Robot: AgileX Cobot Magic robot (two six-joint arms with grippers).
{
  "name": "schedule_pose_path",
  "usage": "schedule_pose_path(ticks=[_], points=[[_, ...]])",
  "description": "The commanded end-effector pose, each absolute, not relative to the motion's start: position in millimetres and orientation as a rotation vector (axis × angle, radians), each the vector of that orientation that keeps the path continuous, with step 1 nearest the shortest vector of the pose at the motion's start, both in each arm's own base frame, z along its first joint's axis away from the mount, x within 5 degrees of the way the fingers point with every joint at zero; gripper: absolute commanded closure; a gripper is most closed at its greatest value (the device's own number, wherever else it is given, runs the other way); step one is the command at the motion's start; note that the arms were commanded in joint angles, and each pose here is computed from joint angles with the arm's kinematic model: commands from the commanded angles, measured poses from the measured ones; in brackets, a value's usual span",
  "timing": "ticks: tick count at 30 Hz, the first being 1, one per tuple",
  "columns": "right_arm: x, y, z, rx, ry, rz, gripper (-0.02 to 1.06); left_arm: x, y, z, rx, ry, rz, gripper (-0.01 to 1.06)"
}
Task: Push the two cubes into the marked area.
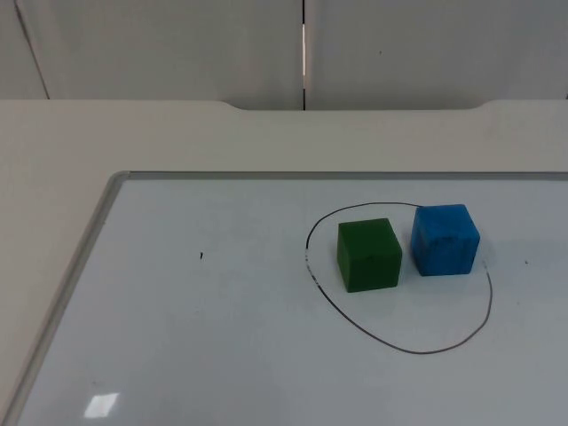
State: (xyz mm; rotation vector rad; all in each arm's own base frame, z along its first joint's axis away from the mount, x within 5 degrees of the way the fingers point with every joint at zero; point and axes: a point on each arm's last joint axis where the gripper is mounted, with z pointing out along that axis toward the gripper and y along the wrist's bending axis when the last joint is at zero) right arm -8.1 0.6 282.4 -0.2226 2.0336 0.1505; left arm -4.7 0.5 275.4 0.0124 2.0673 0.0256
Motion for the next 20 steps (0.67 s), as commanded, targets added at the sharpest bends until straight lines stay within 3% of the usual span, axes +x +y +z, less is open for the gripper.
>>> schedule_pose_path(ticks=[1, 20], points=[[-7.8, 1.1, 280.3, -0.199, 2.038, 0.143, 0.00, -5.0, 0.9, 274.6, 0.001, 2.065, 0.030, 0.00], [-7.5, 2.4, 280.3, -0.025, 2.045, 0.036, 0.00, -5.0, 0.9, 274.6, 0.001, 2.065, 0.030, 0.00]])
